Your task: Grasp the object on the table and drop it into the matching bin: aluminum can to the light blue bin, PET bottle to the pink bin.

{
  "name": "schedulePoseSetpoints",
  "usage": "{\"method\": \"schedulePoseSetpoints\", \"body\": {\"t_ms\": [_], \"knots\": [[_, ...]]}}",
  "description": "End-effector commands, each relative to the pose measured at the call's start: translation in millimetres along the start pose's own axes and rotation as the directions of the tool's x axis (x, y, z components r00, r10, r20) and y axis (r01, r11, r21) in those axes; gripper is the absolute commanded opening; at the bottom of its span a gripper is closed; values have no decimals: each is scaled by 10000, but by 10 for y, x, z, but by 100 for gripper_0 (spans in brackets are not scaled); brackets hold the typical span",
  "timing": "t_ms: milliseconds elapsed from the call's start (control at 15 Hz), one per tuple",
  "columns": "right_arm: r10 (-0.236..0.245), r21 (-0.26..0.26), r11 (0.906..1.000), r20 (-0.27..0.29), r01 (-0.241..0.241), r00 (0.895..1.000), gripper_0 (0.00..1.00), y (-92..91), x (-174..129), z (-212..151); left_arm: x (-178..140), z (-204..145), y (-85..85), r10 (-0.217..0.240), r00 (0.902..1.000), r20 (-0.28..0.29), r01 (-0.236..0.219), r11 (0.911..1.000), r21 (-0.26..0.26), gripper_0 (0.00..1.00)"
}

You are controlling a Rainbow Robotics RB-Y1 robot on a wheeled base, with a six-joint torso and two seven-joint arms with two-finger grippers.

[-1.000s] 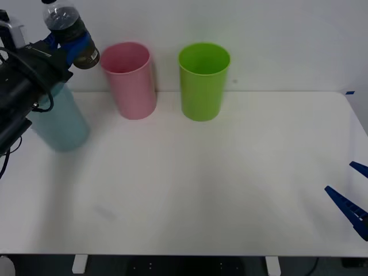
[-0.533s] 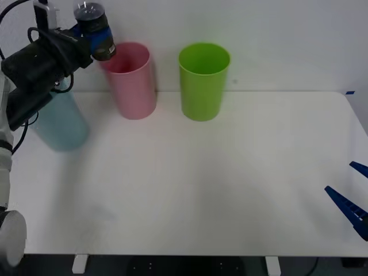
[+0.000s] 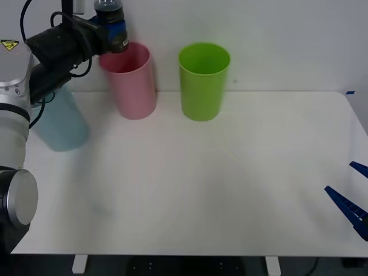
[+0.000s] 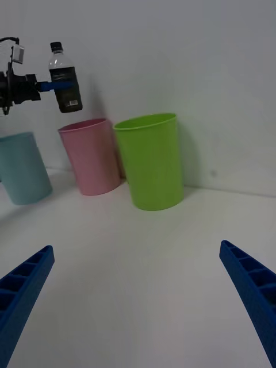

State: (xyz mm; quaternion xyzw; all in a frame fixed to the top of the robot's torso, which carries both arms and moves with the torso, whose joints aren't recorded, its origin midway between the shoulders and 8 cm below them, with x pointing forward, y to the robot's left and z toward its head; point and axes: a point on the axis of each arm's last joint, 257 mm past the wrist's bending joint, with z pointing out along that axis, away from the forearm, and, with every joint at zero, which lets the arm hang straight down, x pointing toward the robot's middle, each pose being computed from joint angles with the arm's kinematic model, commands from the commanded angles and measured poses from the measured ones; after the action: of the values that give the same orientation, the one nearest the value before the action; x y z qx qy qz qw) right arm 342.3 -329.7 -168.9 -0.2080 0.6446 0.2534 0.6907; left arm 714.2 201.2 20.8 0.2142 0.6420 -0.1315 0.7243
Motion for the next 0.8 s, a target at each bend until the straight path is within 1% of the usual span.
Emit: {"method": "schedulePoseSetpoints", "body": {"t_ms": [67, 200, 267, 333, 533, 667, 733, 800], "knots": [[0, 0, 10000, 0, 0, 10000, 100, 0, 0, 0, 22, 121, -30, -171, 9999, 24, 172, 9993, -323, 0], [0, 0, 10000, 0, 0, 10000, 100, 0, 0, 0, 4, 176, -38, -252, 9996, 149, 261, 9978, -617, 0], [0, 0, 10000, 0, 0, 10000, 100, 0, 0, 0, -1, 184, -9, -285, 9994, 214, 302, 9963, -808, 0], [0, 0, 10000, 0, 0, 10000, 100, 0, 0, 0, -5, 194, -10, -255, 9994, 240, 275, 9957, -886, 0], [0, 0, 10000, 0, 0, 10000, 100, 0, 0, 0, 10, 217, -48, -336, 9991, 267, 359, 9953, -899, 0], [0, 0, 10000, 0, 0, 10000, 100, 0, 0, 0, 12, 217, -47, -324, 9991, 258, 346, 9953, -901, 3], [0, 0, 10000, 0, 0, 10000, 100, 0, 0, 0, 2, 214, -39, -304, 9992, 269, 327, 9953, -911, 11], [0, 0, 10000, 0, 0, 10000, 100, 0, 0, 0, -8, 217, -46, -374, 9988, 325, 402, 9951, -903, 60]]}}
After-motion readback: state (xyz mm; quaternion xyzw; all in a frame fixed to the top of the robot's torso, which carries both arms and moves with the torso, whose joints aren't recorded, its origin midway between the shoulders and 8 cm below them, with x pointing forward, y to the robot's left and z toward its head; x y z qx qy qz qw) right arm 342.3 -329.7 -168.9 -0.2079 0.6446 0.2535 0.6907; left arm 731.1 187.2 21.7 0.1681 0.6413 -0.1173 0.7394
